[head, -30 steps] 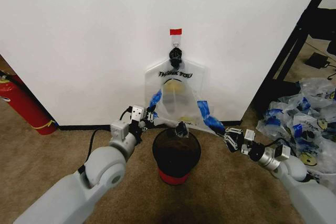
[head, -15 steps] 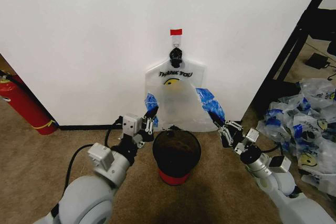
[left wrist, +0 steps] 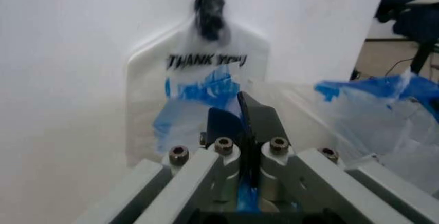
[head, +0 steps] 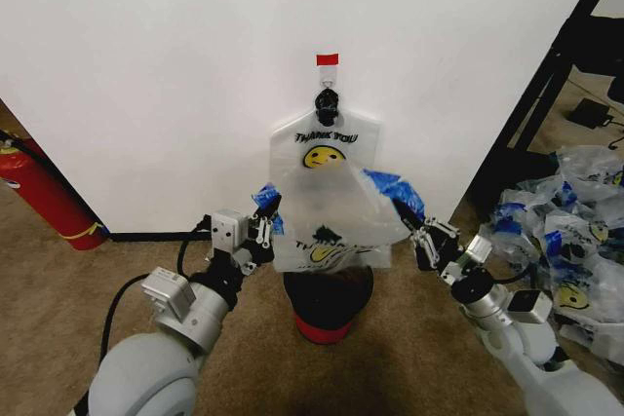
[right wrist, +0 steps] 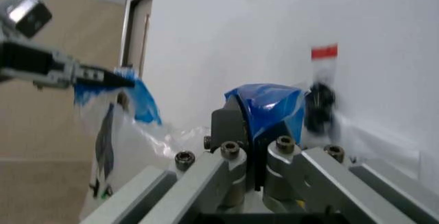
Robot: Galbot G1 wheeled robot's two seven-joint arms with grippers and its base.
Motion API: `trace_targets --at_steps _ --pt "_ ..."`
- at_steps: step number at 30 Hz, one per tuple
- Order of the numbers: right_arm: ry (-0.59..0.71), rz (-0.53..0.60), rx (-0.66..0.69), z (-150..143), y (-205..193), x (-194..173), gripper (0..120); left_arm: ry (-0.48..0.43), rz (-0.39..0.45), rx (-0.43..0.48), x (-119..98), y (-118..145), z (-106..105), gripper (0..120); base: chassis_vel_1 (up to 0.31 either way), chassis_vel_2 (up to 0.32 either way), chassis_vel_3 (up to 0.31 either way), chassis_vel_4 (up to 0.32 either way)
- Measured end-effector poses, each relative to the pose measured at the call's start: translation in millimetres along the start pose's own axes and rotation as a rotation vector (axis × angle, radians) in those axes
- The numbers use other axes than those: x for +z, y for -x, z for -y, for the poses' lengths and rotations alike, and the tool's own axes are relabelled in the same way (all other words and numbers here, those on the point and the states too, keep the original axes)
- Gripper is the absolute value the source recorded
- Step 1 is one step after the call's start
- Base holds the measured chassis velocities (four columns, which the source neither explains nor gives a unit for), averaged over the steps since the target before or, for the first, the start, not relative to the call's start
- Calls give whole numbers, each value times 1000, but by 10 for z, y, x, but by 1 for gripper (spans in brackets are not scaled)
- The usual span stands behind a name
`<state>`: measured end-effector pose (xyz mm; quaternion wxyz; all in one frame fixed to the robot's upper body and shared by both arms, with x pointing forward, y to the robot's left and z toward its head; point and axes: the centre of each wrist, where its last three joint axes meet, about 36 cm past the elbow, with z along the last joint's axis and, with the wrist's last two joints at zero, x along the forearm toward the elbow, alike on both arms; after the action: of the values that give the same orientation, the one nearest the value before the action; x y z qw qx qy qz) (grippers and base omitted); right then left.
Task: Pick up the garbage bag from the wall and place it over the trash bin.
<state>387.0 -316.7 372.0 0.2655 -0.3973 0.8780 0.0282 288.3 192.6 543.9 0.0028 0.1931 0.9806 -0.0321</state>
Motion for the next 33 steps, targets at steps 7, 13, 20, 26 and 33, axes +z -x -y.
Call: trace_targets --at_steps 7,13,20,26,33 --pt "-24 -64 -38 -11 -252 363 0 -47 -70 -49 405 76 10 0 0 0 0 0" --pt "-69 -99 -104 186 -360 447 0 -119 -131 -91 768 143 50 0 0 0 0 0" --pt "-138 -203 -217 660 -678 471 0 -155 -160 -107 1123 179 107 0 0 0 0 0" --pt "-127 -263 -217 684 -978 590 0 -138 -178 -102 1267 97 134 0 0 0 0 0" --pt "-57 -248 -177 327 -1127 819 0 -114 -194 -63 1386 -46 210 0 0 0 0 0"
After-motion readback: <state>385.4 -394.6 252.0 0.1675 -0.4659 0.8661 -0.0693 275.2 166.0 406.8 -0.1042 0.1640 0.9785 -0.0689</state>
